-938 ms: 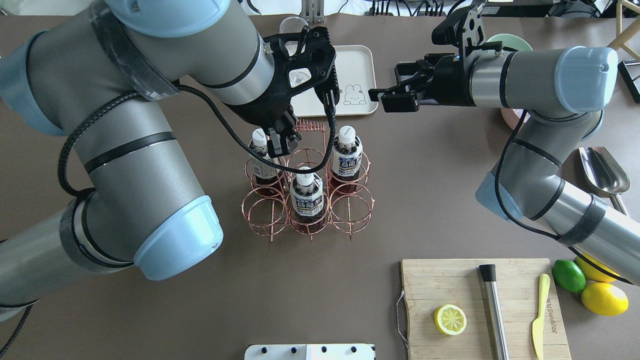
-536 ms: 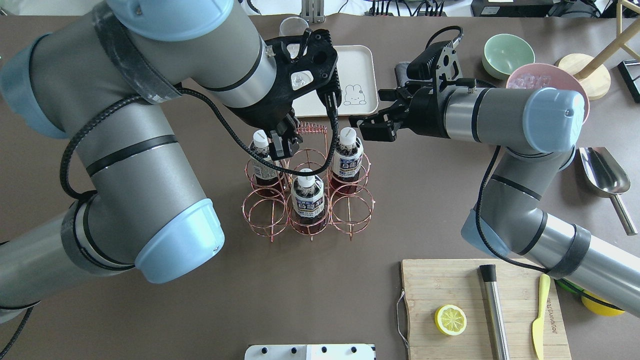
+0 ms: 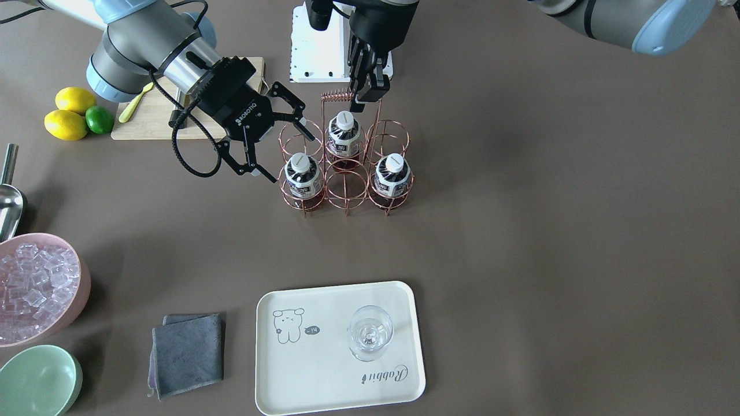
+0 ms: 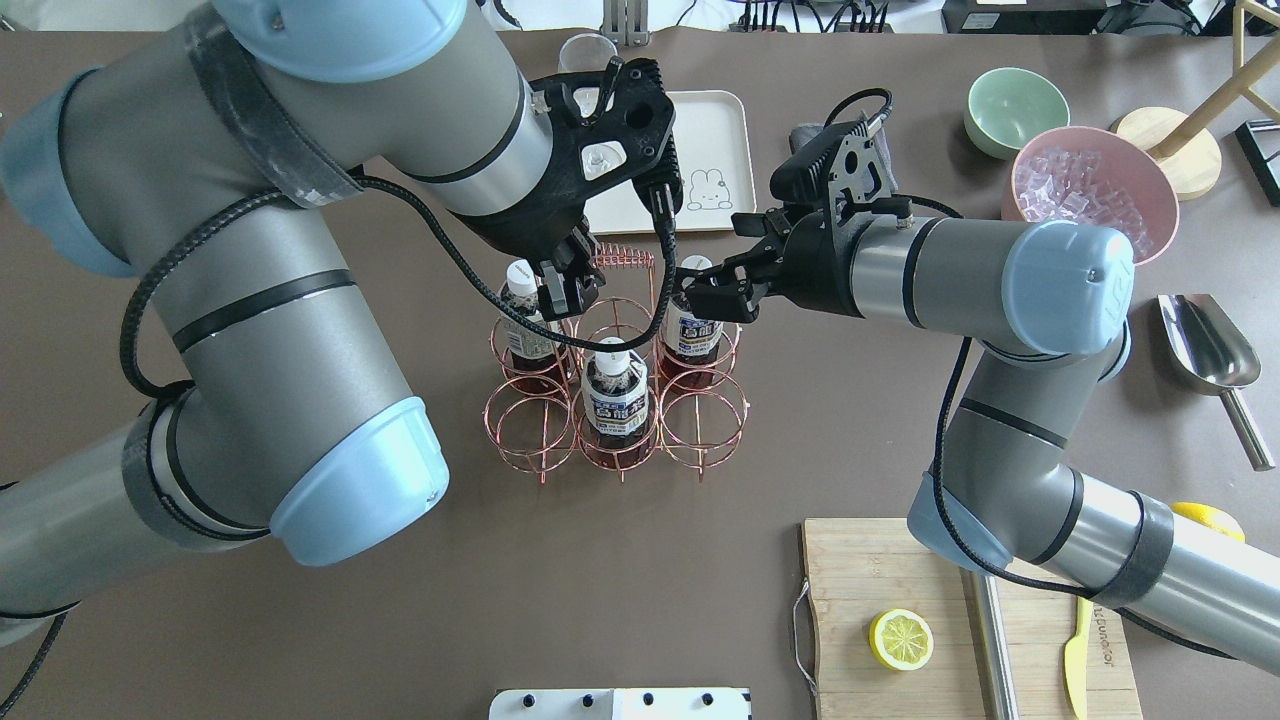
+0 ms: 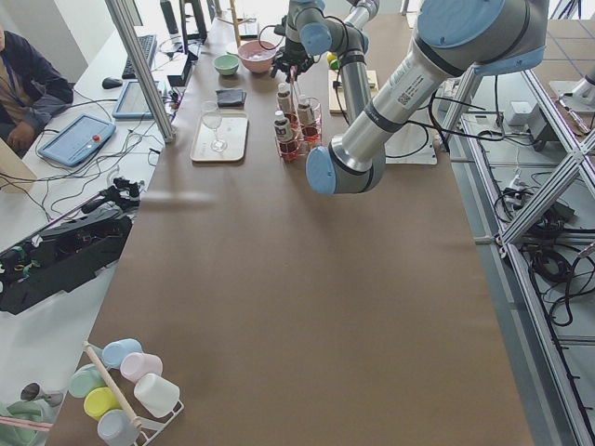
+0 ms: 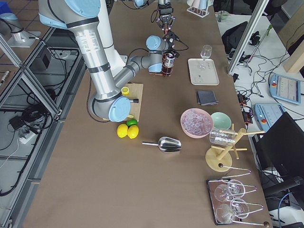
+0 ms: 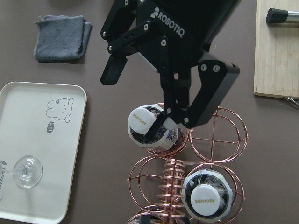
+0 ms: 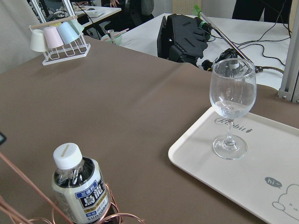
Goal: Take tea from basket to plate
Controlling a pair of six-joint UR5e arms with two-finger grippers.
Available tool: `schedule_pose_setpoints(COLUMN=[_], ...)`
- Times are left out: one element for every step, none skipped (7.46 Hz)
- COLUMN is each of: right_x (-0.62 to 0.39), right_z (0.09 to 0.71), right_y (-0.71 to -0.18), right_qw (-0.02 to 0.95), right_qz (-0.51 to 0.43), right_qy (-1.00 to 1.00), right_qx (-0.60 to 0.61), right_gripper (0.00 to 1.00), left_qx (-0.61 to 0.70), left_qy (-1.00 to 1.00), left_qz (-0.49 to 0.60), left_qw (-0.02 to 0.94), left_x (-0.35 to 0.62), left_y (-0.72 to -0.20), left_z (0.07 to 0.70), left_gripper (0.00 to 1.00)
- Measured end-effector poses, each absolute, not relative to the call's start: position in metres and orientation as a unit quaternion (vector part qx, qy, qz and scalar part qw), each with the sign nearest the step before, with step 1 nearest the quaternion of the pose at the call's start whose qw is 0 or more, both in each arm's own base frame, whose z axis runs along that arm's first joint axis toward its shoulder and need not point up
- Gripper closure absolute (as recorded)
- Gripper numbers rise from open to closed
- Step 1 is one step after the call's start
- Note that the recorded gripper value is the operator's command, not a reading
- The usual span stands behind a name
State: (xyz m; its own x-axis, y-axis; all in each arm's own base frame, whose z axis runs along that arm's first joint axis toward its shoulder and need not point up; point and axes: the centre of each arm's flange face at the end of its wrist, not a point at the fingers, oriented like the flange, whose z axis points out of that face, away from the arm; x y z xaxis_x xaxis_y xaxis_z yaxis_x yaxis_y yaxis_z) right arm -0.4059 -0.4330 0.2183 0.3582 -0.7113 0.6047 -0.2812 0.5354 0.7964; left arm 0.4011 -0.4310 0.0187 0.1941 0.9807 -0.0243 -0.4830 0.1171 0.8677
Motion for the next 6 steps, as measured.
schedule_pose_setpoints(right_x=[-0.413,-0.42,-0.425,-0.427,-0.428,-0.429], right_z=[0.219,0.222,0.224,0.225,0.226,0.227], right_y=[-0.427,-0.42,-0.416,-0.415,-0.414,-0.415], right_qw=[0.691,0.694,0.695,0.695,0.694,0.693], right_qz=[-0.156,-0.158,-0.161,-0.164,-0.171,-0.182], right_qy=[-0.539,-0.536,-0.533,-0.532,-0.527,-0.517], right_qx=[0.456,0.455,0.454,0.455,0.46,0.469], right_gripper=[0.0,0.0,0.12,0.4,0.65,1.0], left_qx=[0.381,0.381,0.382,0.382,0.381,0.381], left_qy=[0.327,0.327,0.327,0.327,0.327,0.327], left_qz=[0.544,0.544,0.544,0.544,0.544,0.544], left_qw=[0.672,0.672,0.672,0.671,0.671,0.672], left_x=[0.401,0.401,0.401,0.401,0.401,0.401], left_y=[-0.431,-0.431,-0.431,-0.431,-0.431,-0.431], left_z=[0.018,0.018,0.018,0.018,0.018,0.018], left_gripper=[1.0,1.0,1.0,1.0,1.0,1.0])
